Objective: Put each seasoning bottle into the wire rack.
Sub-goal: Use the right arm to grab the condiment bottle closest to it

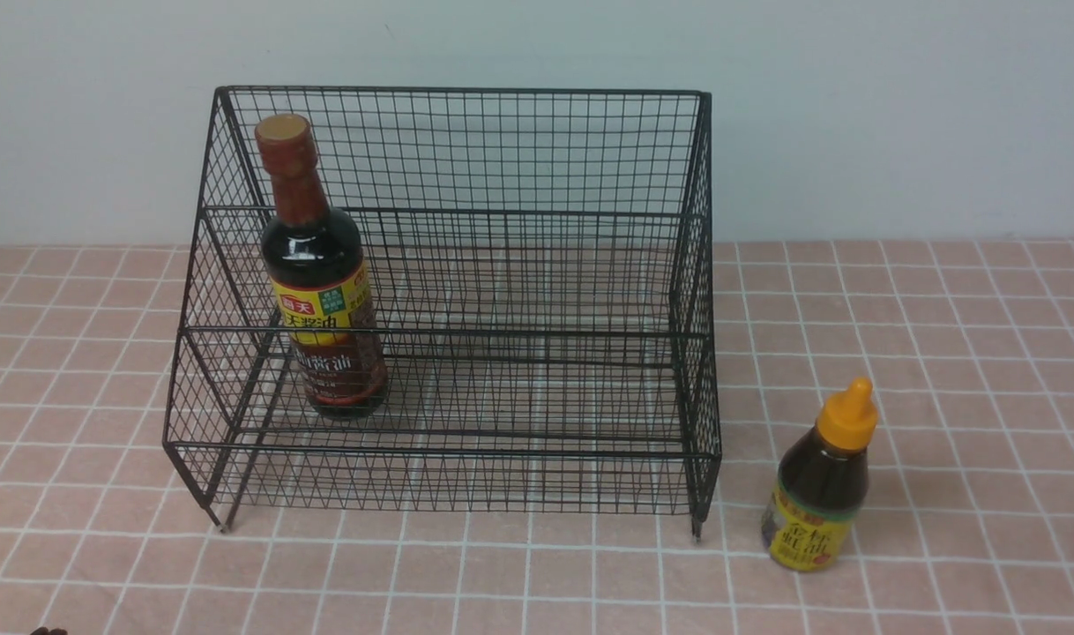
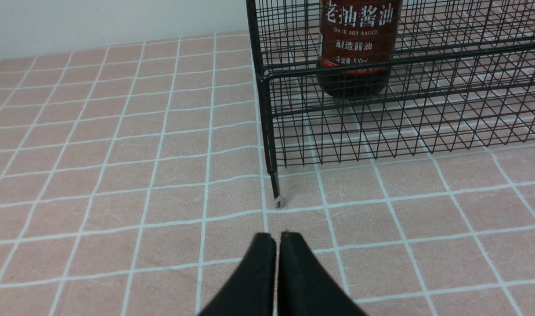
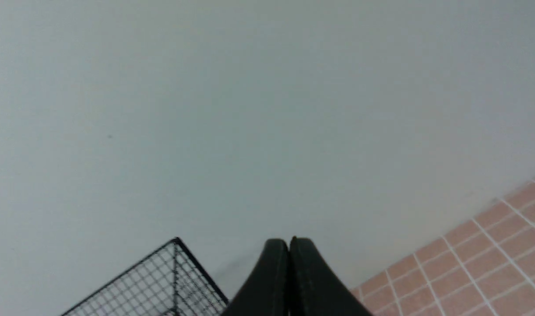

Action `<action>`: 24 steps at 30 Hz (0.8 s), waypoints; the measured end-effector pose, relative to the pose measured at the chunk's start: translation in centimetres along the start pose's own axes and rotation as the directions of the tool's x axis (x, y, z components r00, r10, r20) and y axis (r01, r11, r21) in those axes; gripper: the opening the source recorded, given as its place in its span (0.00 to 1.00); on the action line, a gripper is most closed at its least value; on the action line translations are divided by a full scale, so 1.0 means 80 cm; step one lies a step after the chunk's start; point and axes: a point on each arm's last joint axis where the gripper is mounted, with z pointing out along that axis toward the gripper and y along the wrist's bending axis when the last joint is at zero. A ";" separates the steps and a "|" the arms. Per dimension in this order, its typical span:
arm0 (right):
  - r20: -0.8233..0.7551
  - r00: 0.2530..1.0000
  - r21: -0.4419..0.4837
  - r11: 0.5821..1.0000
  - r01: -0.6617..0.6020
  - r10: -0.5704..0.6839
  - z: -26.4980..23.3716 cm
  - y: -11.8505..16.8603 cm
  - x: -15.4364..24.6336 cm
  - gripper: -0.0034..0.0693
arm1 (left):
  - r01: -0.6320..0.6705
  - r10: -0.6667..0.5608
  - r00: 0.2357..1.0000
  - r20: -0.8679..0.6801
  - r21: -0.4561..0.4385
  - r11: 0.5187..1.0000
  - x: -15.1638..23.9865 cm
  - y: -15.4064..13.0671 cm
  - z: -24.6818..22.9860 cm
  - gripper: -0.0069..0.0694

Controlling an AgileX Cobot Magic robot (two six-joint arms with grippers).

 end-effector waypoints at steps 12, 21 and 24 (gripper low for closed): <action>-0.768 0.553 -0.140 0.927 0.347 -0.323 0.147 0.106 -0.082 0.03 | -0.001 0.001 1.000 0.000 0.000 1.000 0.000 0.000 0.000 0.08; -0.910 0.287 -0.215 0.932 0.292 -0.300 0.240 0.114 -0.047 0.03 | -0.001 0.001 1.000 -0.001 0.000 1.000 0.000 0.000 0.000 0.08; -0.904 0.223 -0.285 0.903 0.320 -0.364 0.245 0.128 -0.028 0.04 | -0.001 0.001 1.000 -0.001 0.000 1.000 0.000 0.000 0.000 0.08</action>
